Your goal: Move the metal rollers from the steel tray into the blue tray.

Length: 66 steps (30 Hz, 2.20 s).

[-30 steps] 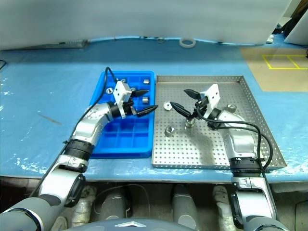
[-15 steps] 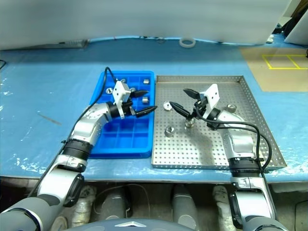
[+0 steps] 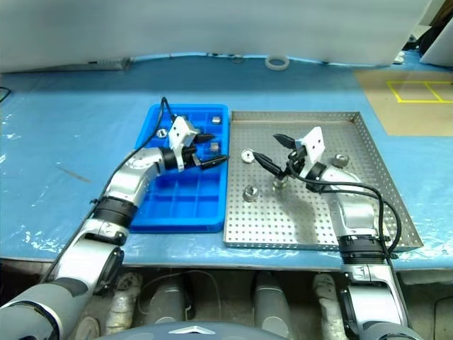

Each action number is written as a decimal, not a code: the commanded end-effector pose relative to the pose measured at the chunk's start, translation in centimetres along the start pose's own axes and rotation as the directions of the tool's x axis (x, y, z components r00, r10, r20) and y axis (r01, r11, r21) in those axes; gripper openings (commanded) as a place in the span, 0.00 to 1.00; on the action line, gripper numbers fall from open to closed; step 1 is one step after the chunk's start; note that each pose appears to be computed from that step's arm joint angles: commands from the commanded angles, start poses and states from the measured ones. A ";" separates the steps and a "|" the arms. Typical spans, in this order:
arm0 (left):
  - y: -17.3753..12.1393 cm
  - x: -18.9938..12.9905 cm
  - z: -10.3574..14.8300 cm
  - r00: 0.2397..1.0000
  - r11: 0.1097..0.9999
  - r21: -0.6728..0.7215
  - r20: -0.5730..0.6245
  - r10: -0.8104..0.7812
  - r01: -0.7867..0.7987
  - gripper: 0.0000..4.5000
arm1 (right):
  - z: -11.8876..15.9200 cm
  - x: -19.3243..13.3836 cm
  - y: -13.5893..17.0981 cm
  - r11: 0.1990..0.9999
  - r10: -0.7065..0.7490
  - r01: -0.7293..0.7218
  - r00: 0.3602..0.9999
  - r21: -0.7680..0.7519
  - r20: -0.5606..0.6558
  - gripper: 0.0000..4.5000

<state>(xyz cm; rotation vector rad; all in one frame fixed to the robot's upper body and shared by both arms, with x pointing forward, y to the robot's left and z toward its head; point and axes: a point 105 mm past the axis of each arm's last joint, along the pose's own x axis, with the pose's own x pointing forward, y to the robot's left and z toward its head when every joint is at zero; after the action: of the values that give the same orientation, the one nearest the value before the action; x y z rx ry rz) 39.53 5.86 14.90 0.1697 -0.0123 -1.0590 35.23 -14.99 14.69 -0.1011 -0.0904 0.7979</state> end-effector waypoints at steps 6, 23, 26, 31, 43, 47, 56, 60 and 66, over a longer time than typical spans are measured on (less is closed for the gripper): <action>0.0 3.3 2.8 0.991 0.990 0.077 -0.075 -0.112 0.118 1.00 | 1.8 -3.0 -1.3 0.986 -0.155 0.157 0.987 -0.052 0.044 1.00; 0.4 7.4 1.5 0.897 0.962 0.254 -0.441 0.020 0.103 1.00 | 0.3 -4.7 -1.7 0.962 -0.269 0.267 0.963 -0.055 -0.035 1.00; 0.4 7.4 0.9 0.871 0.954 0.278 -0.489 0.041 0.111 1.00 | 0.2 -4.6 -1.6 0.962 -0.271 0.269 0.962 -0.054 -0.038 1.00; 0.2 7.4 0.1 0.840 0.942 0.309 -0.540 0.059 0.132 1.00 | 0.0 -4.4 -1.5 0.961 -0.273 0.270 0.961 -0.056 -0.044 1.00; -0.3 7.1 -2.0 0.750 0.888 0.392 -0.656 0.088 0.239 0.80 | 0.1 -4.2 -1.7 0.958 -0.281 0.278 0.959 -0.071 -0.039 1.00; -0.5 7.2 -1.6 0.742 0.871 0.406 -0.666 0.075 0.277 0.51 | 0.2 -4.0 -1.9 0.957 -0.281 0.278 0.959 -0.080 -0.033 1.00; 1.1 8.2 4.2 0.907 0.926 0.370 -0.409 0.097 0.068 0.45 | 1.2 -1.2 -1.3 0.980 -0.183 0.184 0.983 -0.074 0.026 1.00; 2.3 8.0 8.7 0.990 0.966 0.230 -0.056 0.132 -0.116 0.45 | 2.2 0.9 -0.5 0.995 -0.081 0.086 0.993 -0.050 0.080 1.00; 5.0 4.2 10.1 0.910 0.929 0.096 0.259 0.324 -0.358 0.45 | 3.6 3.1 0.1 0.999 0.029 -0.025 0.989 -0.031 0.142 1.00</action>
<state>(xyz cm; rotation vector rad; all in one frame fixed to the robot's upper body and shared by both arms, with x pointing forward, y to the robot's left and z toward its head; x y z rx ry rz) 45.14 1.77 23.22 0.2108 -0.2145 -0.7846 37.01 -12.94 16.97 -0.0807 -0.1725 0.7958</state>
